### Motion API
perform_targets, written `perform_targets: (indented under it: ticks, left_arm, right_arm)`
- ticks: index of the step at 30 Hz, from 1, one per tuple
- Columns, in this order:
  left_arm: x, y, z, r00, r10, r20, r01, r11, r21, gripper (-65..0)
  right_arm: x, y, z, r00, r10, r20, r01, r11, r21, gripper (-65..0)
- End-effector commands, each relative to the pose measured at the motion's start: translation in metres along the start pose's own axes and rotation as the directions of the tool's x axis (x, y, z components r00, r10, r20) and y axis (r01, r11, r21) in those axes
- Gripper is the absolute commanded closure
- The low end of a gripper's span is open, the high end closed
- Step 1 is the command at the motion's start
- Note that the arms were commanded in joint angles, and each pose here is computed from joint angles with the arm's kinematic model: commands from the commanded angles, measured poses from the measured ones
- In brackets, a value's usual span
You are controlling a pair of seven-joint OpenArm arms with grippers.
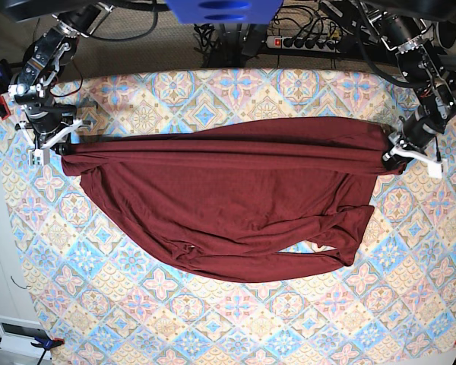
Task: Layout the t-shirt on the table in an organized manner, then fold the t-shirt properly
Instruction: 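Lift the collar edge with both grippers and pull it taut, then carry the held collar edge with both grippers over toward the hem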
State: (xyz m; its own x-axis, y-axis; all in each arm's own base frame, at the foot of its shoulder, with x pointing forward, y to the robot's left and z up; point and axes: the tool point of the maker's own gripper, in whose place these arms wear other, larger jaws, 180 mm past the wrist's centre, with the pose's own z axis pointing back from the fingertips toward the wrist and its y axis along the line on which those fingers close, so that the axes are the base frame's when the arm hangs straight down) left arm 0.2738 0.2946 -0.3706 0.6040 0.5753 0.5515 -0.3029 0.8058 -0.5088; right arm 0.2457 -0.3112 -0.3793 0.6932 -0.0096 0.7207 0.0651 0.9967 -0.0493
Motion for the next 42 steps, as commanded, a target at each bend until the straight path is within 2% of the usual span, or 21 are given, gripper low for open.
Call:
perform_targets:
  ticks: [1, 7, 10, 13, 16, 19, 24, 28, 31, 35, 42]
  left_arm:
    - [0.018, -0.011, 0.001, 0.998, -0.037, 0.048, 0.038, 0.999, -0.022, 0.0]
    - [0.012, -0.018, -0.007, 0.997, -0.072, 0.018, 0.073, 0.997, -0.021, 0.0]
    - [0.003, -0.018, -0.013, 0.992, -0.126, -0.023, 0.126, 0.992, 0.008, -12.8]
    - [0.0, -0.016, -0.014, 0.99, -0.136, -0.035, 0.136, 0.99, 0.019, -26.3]
    - [0.0, -0.016, -0.013, 0.991, -0.133, -0.033, 0.134, 0.991, 0.016, -32.9]
    - [0.001, -0.015, -0.012, 0.991, -0.13, -0.028, 0.131, 0.991, 0.02, -33.2]
    - [0.024, 0.012, 0.008, 0.996, -0.056, 0.062, 0.051, 0.996, 0.079, -33.6]
    - [0.034, 0.026, 0.019, 0.993, -0.007, 0.119, -0.005, 0.995, 0.101, -33.7]
    - [0.042, 0.025, 0.025, 0.986, 0.035, 0.162, -0.046, 0.997, 0.066, -33.5]
    - [0.049, 0.018, 0.03, 0.976, 0.091, 0.198, -0.092, 0.996, -0.003, -33.3]
    - [0.052, 0.011, 0.03, 0.973, 0.105, 0.205, -0.099, 0.994, -0.04, -33.3]
  right_arm:
    - [0.012, -0.012, 0.003, 0.999, 0.01, 0.035, -0.009, 0.999, -0.035, -0.3]
    - [0.005, -0.013, 0.003, 1.0, 0.006, 0.019, -0.005, 0.999, -0.035, -0.8]
    - [0.005, -0.013, 0.003, 1.0, 0.006, 0.018, -0.005, 0.999, -0.035, -4.6]
    - [0.003, -0.014, 0.004, 1.0, 0.004, 0.013, -0.004, 0.999, -0.039, -13.2]
    - [0.0, -0.015, 0.007, 1.0, 0.008, 0.006, -0.007, 0.999, -0.045, -22.0]
    - [-0.004, -0.016, 0.009, 1.0, 0.009, -0.003, -0.009, 0.999, -0.048, -26.2]
    - [-0.008, -0.025, 0.01, 0.999, -0.035, -0.008, 0.034, 0.995, -0.096, -26.7]
    - [0.003, -0.026, 0.015, 1.0, -0.02, 0.02, 0.022, 0.994, -0.109, -26.5]
    - [0.011, -0.039, 0.025, 1.0, 0.012, 0.029, -0.007, 0.983, -0.186, -26.6]
    - [0.016, -0.051, 0.033, 0.996, 0.09, -0.005, -0.089, 0.961, -0.262, -26.6]
    - [0.018, -0.05, 0.032, 0.994, 0.105, -0.01, -0.104, 0.959, -0.264, -26.6]
